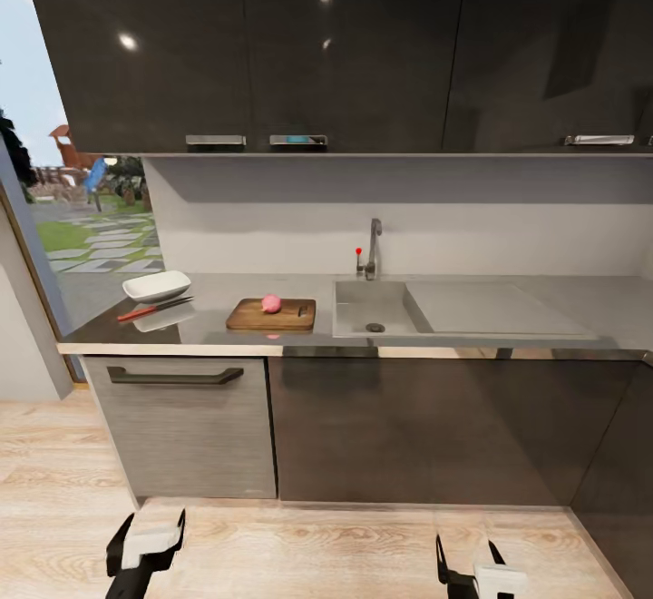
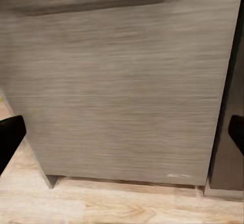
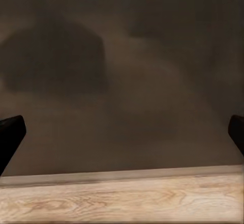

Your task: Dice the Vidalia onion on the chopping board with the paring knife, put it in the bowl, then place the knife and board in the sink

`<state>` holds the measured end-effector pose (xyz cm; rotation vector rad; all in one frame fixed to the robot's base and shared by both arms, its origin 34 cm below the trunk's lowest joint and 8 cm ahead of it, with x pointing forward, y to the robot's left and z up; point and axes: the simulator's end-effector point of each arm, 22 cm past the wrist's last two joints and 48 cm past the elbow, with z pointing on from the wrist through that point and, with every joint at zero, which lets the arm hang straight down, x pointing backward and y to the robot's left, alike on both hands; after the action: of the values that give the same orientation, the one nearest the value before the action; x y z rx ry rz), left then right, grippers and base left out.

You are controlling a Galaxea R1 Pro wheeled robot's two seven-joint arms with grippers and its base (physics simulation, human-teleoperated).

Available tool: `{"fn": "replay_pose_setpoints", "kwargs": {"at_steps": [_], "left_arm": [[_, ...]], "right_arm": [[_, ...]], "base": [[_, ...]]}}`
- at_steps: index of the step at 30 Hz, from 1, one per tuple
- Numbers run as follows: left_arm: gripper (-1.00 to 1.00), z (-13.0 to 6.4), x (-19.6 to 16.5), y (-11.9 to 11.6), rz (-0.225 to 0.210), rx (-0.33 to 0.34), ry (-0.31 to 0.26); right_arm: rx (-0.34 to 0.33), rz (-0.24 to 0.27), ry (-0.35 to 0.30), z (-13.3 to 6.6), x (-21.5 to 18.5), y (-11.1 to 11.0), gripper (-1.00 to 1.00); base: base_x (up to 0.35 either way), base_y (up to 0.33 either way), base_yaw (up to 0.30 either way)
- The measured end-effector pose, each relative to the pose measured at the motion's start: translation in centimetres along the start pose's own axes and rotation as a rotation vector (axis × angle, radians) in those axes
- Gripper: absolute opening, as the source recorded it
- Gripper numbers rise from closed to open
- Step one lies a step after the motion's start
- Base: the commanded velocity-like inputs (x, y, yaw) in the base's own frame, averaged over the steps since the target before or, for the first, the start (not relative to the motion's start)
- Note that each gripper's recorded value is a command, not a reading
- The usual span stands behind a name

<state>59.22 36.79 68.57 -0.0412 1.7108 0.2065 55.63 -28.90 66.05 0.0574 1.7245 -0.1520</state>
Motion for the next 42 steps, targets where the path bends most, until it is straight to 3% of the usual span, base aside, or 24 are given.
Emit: {"fn": "replay_pose_setpoints", "kwargs": {"at_steps": [4, 8, 9, 12, 16, 20, 23, 29, 42], "left_arm": [[1.00, -0.2, 0.2, 1.4, -0.006, -0.092, 0.007], [1.00, -0.3, 0.7, 1.1, -0.012, -0.107, 0.030], [1.00, -0.5, 2.5, 0.9, -0.006, -0.110, 0.110], [1.00, -0.6, 3.7, 0.8, -0.001, -0.109, 0.165], [1.00, -1.3, 6.0, -1.3, -0.008, -0.086, 0.275], [1.00, -1.8, 7.5, -2.7, -0.013, -0.072, 0.346], [1.00, -2.0, 7.8, -3.0, -0.014, -0.067, 0.363], [1.00, -2.0, 8.0, -3.2, -0.015, -0.064, 0.374], [1.00, -2.0, 8.0, -3.1, -0.014, -0.067, 0.373]], "right_arm": [[0.002, 0.000, 0.000, 0.0, 0.0, 0.0, 1.00], [0.001, 0.000, 0.000, 0.0, 0.0, 0.0, 1.00], [0.002, 0.000, -0.001, 0.0, 0.0, 0.0, 1.00], [0.004, 0.001, -0.001, 0.0, 0.0, -0.1, 1.00], [0.007, 0.002, -0.001, 0.0, 0.0, -0.1, 1.00], [0.008, 0.002, -0.002, 0.0, -0.1, -0.2, 1.00], [0.011, 0.000, 0.013, 0.0, 0.3, -0.3, 1.00], [0.059, 0.010, 0.129, -0.1, 2.8, -1.4, 1.00], [0.067, 0.016, 0.140, -0.2, 3.0, -1.5, 1.00]], "base": [[0.000, 0.000, 0.000], [0.000, 0.000, 0.000], [0.000, 0.000, 0.000], [0.000, 0.000, 0.000], [0.000, 0.000, 0.000], [0.000, 0.000, 0.000], [0.000, 0.000, 0.000], [0.000, 0.173, 0.000], [0.000, 0.278, 0.000]]}}
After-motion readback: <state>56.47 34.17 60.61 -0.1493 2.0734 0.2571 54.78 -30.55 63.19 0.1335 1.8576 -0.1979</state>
